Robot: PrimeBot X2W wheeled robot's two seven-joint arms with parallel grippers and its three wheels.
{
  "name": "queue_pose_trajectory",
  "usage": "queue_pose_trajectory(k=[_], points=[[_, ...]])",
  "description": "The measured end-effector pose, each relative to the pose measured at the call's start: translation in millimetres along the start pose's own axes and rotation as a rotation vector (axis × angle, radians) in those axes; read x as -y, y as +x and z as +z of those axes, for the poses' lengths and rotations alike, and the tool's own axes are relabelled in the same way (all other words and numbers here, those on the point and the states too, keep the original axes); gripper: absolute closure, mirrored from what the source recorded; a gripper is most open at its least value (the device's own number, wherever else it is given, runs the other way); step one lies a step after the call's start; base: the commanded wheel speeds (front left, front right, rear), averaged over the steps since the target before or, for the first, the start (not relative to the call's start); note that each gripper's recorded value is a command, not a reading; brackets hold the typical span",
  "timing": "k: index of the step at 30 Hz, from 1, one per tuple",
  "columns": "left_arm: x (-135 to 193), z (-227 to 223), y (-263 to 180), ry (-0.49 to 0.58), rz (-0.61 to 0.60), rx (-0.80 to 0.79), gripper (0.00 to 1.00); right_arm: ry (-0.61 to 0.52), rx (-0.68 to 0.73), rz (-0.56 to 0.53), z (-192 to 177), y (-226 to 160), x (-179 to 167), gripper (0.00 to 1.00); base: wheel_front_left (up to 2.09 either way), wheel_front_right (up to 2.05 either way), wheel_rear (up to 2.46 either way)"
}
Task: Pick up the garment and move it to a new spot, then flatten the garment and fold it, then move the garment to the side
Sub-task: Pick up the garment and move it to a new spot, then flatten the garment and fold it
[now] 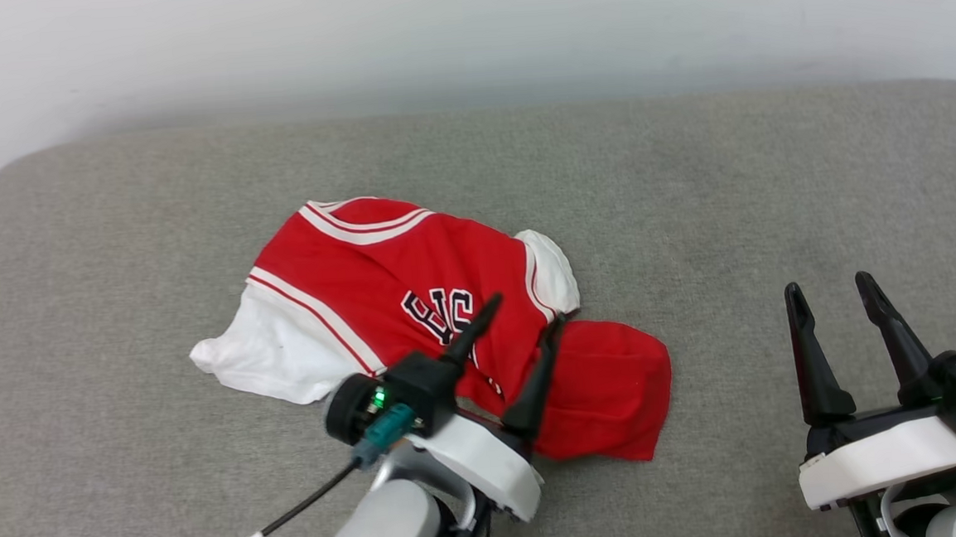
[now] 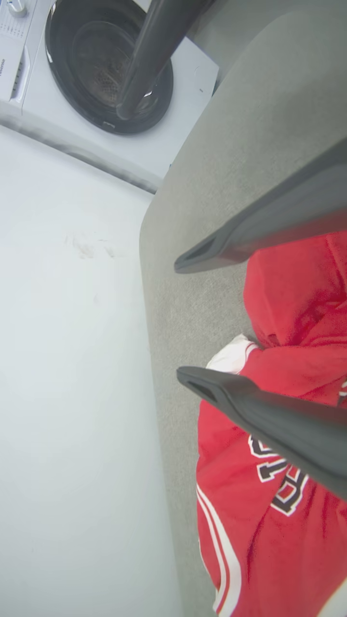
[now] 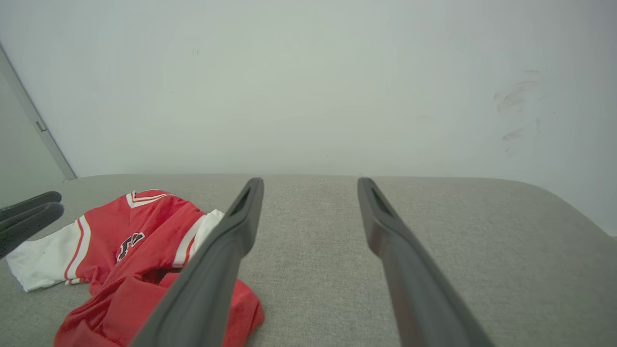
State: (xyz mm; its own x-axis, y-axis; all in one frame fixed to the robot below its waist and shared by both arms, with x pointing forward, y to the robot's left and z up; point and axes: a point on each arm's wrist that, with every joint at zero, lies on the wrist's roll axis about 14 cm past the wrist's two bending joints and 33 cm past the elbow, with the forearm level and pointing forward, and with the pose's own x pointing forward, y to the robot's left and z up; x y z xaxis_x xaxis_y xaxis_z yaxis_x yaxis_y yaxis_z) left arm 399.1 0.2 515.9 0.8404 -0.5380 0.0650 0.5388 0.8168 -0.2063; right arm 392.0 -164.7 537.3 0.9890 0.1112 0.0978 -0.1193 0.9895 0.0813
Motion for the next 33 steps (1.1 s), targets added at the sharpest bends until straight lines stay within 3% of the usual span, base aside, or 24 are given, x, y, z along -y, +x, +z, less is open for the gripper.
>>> queue_pose_trajectory(k=[7,16,33], points=[[-54,43,-23,0.049,0.208,0.123,0.00,0.001,0.003,0.021,4,-3,-8,0.00,0.00,0.00,0.00],[-124,54,-83,0.165,0.445,0.111,0.00,0.001,-0.006,0.022,5,-12,-9,0.00,0.00,0.00,0.00],[-114,43,-111,0.168,0.455,0.060,0.00,-0.001,-0.010,-0.016,11,-41,1,0.00,0.00,0.00,0.00]])
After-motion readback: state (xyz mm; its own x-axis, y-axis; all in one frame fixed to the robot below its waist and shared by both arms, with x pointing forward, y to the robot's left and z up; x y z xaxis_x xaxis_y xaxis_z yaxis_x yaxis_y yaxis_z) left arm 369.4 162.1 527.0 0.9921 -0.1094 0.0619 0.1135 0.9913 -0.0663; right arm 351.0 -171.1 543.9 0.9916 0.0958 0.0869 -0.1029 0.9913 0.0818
